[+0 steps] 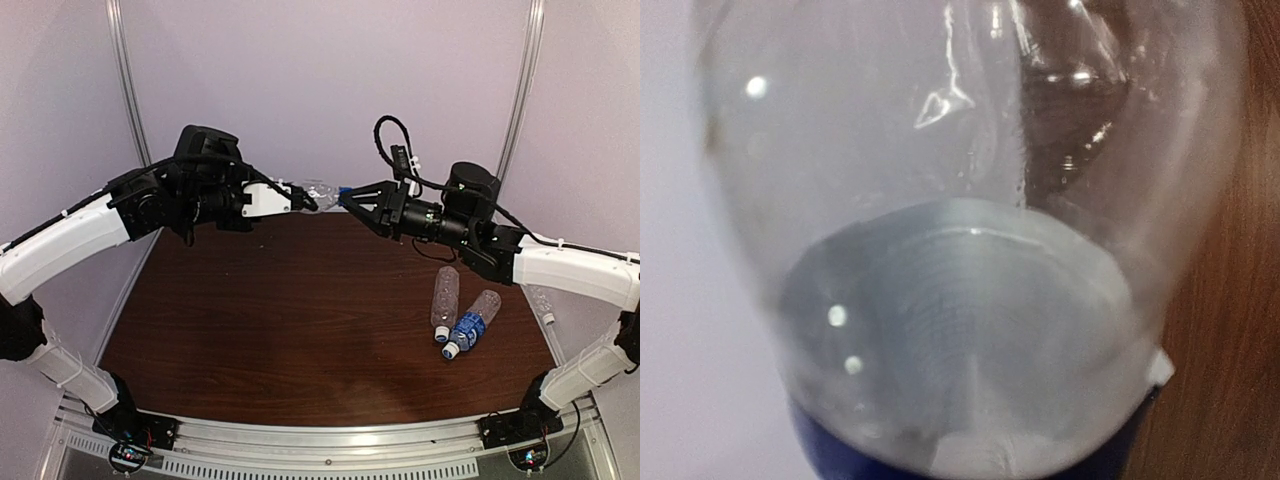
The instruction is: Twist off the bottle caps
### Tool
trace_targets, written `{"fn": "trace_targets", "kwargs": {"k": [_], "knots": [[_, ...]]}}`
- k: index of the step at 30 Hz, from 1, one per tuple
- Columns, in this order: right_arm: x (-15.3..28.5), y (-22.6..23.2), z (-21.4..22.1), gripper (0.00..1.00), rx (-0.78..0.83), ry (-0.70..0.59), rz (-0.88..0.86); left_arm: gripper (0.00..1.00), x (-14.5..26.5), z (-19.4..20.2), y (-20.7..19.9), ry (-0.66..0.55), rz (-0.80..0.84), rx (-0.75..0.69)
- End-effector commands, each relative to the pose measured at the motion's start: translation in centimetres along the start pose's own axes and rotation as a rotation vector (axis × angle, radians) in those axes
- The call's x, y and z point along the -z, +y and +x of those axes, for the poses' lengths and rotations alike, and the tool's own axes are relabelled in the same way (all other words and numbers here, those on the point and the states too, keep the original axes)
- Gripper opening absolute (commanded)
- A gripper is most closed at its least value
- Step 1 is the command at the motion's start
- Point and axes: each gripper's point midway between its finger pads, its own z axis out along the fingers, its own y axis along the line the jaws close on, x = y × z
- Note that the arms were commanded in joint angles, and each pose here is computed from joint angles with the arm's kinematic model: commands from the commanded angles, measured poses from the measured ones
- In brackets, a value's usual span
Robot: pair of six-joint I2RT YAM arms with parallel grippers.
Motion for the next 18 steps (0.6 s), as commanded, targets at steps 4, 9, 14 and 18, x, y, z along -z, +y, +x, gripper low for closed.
{"fn": "trace_targets", "kwargs": {"k": [4, 9, 14, 18], "knots": [[-0.4, 1.9, -0.7, 0.24, 0.036, 0.002, -0.069, 0.33, 0.1, -0.8, 0.7, -0.023, -0.029, -0.001], [-0.2, 1.7, -0.5, 0.09, 0.054, 0.009, -0.057, 0.33, 0.0, -0.7, 0.3, -0.019, -0.021, -0.002], [0.3, 2.5, 0.0, 0.0, 0.249, 0.052, -0.05, 0.33, 0.8, -1.7, -1.8, -0.089, 0.117, 0.034], [1.1, 3.8, 1.7, 0.0, 0.541, 0.134, -0.054, 0.33, 2.4, -3.2, -5.3, -0.186, 0.339, 0.066]]}}
